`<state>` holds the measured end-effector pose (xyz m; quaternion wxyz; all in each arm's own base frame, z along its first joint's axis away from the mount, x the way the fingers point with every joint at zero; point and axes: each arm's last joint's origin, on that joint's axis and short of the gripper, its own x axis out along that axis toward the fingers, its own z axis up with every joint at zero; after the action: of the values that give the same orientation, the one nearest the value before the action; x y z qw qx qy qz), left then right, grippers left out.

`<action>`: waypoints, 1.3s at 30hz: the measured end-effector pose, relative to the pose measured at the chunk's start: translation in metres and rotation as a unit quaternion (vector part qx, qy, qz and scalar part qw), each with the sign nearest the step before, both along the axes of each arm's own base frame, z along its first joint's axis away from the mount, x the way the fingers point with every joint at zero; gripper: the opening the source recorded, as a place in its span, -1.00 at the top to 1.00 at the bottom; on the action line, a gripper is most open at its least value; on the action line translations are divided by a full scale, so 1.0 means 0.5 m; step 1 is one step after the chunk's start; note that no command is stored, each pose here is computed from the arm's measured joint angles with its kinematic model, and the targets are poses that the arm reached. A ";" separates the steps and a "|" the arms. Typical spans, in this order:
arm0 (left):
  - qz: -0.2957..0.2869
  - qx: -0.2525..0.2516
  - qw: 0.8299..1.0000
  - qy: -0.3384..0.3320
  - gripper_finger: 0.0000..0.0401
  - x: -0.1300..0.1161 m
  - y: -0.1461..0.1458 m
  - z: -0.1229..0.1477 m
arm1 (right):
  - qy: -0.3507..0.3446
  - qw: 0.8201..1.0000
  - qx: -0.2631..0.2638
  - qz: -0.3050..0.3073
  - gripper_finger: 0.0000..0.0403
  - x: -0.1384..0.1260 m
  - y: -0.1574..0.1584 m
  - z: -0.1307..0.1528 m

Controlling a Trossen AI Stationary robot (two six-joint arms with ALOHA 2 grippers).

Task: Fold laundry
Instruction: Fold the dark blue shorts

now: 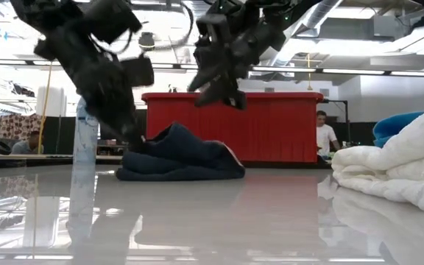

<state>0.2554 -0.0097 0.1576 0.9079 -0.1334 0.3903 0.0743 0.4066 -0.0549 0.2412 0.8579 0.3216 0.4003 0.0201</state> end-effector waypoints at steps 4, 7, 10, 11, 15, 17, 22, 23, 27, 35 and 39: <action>0.018 0.015 0.998 -0.058 1.00 -0.025 0.004 0.064 | 0.041 0.996 -0.071 -0.019 0.28 -0.008 0.012 -0.012; 0.038 0.037 0.991 -0.122 1.00 -0.031 0.008 0.103 | 0.063 0.993 -0.098 -0.018 0.33 -0.013 0.021 -0.018; 0.020 0.045 0.987 -0.155 1.00 -0.021 0.008 0.112 | 0.088 0.990 -0.109 -0.013 0.36 -0.021 0.022 -0.024; -0.003 0.047 0.986 -0.159 1.00 -0.016 0.006 0.110 | 0.090 0.990 -0.110 -0.012 0.35 -0.022 0.022 -0.024; -0.082 0.086 0.986 -0.116 1.00 -0.004 -0.010 0.076 | 0.099 0.989 -0.111 -0.012 0.31 -0.025 0.021 -0.026; -0.099 0.132 0.983 -0.085 1.00 -0.001 -0.012 0.057 | 0.103 0.988 -0.111 -0.013 0.28 -0.027 0.019 -0.027; -0.139 0.198 0.968 -0.061 0.91 0.012 -0.013 0.040 | 0.102 0.988 -0.111 -0.013 0.23 -0.027 0.019 -0.027; -0.145 0.205 0.966 -0.063 0.88 0.016 -0.014 0.041 | 0.103 0.988 -0.111 -0.013 0.23 -0.027 0.019 -0.027; -0.164 0.231 0.958 -0.048 0.68 0.026 -0.014 0.032 | 0.103 0.988 -0.112 -0.011 0.22 -0.027 0.019 -0.027; -0.155 0.253 0.955 -0.015 0.35 0.031 -0.011 0.009 | 0.107 0.988 -0.112 -0.009 0.23 -0.028 0.019 -0.028; -0.125 0.263 0.956 0.019 0.43 0.033 -0.005 0.019 | 0.110 0.988 -0.111 -0.007 0.23 -0.029 0.022 -0.028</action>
<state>0.2718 -0.0120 0.1673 0.9054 0.1614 0.3877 0.0628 0.3920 -0.0441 0.2270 0.8390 0.2275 0.4899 -0.0656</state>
